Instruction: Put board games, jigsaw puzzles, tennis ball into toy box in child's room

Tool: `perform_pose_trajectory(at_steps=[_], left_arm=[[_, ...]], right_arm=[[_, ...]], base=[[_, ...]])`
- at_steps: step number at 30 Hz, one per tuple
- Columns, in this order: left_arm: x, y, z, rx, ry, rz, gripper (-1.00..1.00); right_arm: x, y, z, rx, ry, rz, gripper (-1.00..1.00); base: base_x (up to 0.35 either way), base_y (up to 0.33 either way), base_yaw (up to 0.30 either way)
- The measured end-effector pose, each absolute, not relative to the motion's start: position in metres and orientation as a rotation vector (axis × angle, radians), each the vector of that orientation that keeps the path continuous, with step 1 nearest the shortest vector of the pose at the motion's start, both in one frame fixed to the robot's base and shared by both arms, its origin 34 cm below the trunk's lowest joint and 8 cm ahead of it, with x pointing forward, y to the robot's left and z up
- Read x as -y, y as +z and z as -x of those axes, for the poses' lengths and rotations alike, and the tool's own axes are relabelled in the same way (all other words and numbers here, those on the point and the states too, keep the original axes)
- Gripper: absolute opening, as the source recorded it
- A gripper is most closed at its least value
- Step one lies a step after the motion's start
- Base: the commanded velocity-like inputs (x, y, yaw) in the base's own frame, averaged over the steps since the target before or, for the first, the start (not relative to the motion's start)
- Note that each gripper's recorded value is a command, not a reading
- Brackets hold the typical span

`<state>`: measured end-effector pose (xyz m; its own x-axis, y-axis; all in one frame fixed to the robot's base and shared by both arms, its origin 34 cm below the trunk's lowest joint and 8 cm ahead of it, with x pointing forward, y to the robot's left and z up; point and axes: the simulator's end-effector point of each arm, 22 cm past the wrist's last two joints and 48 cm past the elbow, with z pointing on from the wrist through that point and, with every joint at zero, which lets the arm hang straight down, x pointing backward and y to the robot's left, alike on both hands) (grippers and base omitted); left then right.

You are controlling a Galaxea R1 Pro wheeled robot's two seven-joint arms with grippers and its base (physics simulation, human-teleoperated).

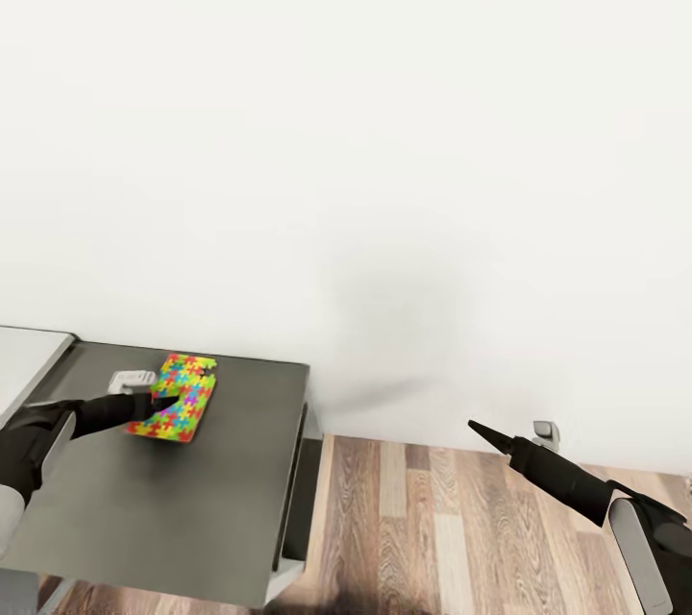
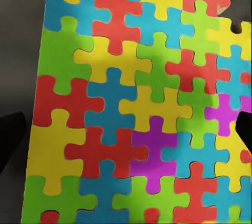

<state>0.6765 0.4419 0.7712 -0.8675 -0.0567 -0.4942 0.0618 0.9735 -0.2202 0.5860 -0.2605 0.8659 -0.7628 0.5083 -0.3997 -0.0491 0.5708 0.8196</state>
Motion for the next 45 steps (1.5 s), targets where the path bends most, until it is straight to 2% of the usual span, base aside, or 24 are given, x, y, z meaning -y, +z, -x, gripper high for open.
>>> perform_pose_trajectory(at_steps=[14,45], left_arm=[[-0.428,0.777,-0.678,-2.569,-0.393,-0.060,1.00],[-0.428,0.781,-0.680,-2.562,-0.396,-0.054,1.00]], right_arm=[[0.260,0.866,-0.586,-2.182,1.165,-0.365,1.00],[0.259,0.869,-0.587,-2.176,1.168,-0.359,1.00]], base=[[-0.103,-0.172,0.000],[-0.002,-0.005,-0.028]])
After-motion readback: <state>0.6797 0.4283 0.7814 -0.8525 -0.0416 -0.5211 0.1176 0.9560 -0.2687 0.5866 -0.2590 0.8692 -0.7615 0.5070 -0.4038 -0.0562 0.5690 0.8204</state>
